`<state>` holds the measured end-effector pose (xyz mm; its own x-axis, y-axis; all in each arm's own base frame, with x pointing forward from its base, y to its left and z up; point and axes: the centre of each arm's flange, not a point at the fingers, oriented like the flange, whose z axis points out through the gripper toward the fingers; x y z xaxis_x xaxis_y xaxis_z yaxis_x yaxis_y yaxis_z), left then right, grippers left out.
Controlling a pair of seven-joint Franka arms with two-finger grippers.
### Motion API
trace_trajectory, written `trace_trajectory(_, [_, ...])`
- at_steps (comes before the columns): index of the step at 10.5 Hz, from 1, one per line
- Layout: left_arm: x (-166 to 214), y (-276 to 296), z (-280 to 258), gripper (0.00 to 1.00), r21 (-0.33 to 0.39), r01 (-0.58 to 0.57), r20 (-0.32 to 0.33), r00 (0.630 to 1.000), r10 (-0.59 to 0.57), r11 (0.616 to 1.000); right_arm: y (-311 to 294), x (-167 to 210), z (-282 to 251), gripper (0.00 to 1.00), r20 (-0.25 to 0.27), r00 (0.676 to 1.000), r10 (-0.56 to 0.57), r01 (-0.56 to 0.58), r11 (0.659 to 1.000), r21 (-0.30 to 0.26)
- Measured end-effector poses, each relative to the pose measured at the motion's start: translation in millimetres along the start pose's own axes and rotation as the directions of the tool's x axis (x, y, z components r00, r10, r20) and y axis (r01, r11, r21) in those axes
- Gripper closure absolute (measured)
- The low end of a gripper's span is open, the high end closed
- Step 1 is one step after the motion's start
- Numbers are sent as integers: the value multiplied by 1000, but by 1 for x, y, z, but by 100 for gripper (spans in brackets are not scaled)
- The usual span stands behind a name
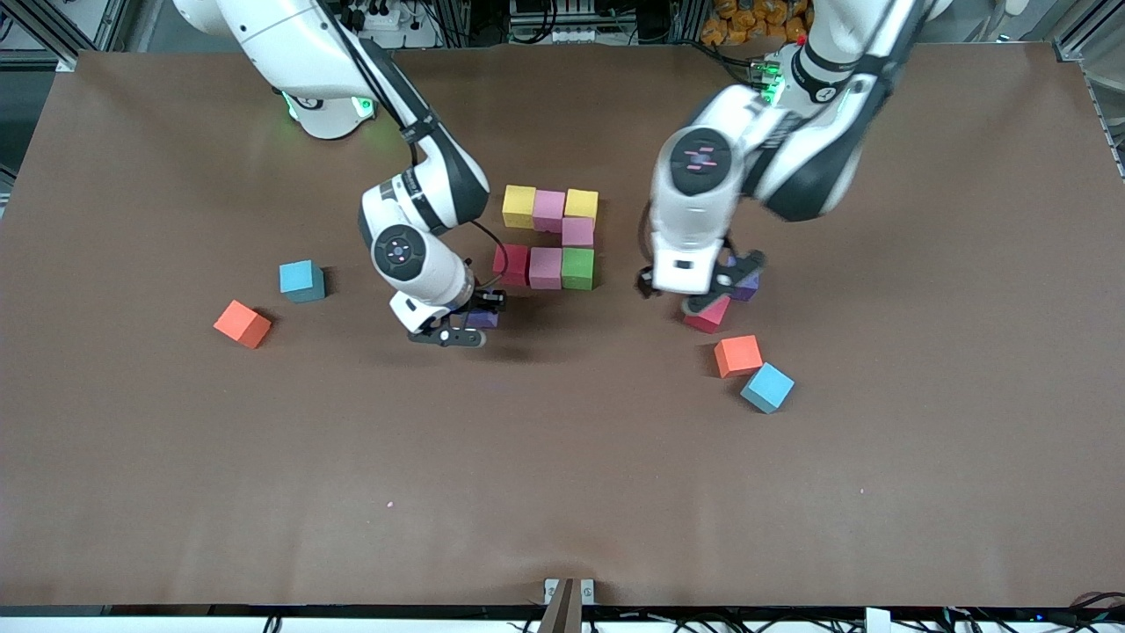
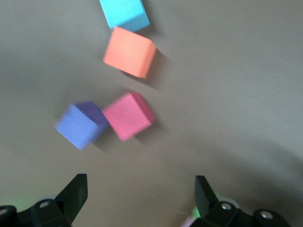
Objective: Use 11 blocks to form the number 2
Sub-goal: 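Carry the purple cube to the shape while the left gripper reaches pink, then place the purple cube beside red while the left gripper grasps pink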
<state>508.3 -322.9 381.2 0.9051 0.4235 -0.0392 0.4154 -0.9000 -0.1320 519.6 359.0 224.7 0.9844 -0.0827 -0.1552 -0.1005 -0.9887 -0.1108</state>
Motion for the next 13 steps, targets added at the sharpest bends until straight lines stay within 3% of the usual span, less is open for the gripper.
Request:
trace_trajectory(2, [21, -40, 14, 0, 16, -242, 29, 970, 242, 970, -17, -7, 14, 44, 0, 1000, -22, 22, 1000, -8])
trace_trajectory(5, [53, -76, 52, 0, -19, -532, 14, 846, 533, 846, -27, -15, 34, 44, -6, 998, -62, 62, 997, -36])
trace_trajectory(10, [36, -57, 107, 0, -47, -659, -19, 752, 659, 751, -35, -23, 44, 44, -9, 997, -75, 74, 995, -62])
trace_trajectory(13, [30, -42, 142, 0, -65, -683, -21, 730, 683, 728, -34, -23, 44, 44, -10, 999, -30, 30, 998, -64])
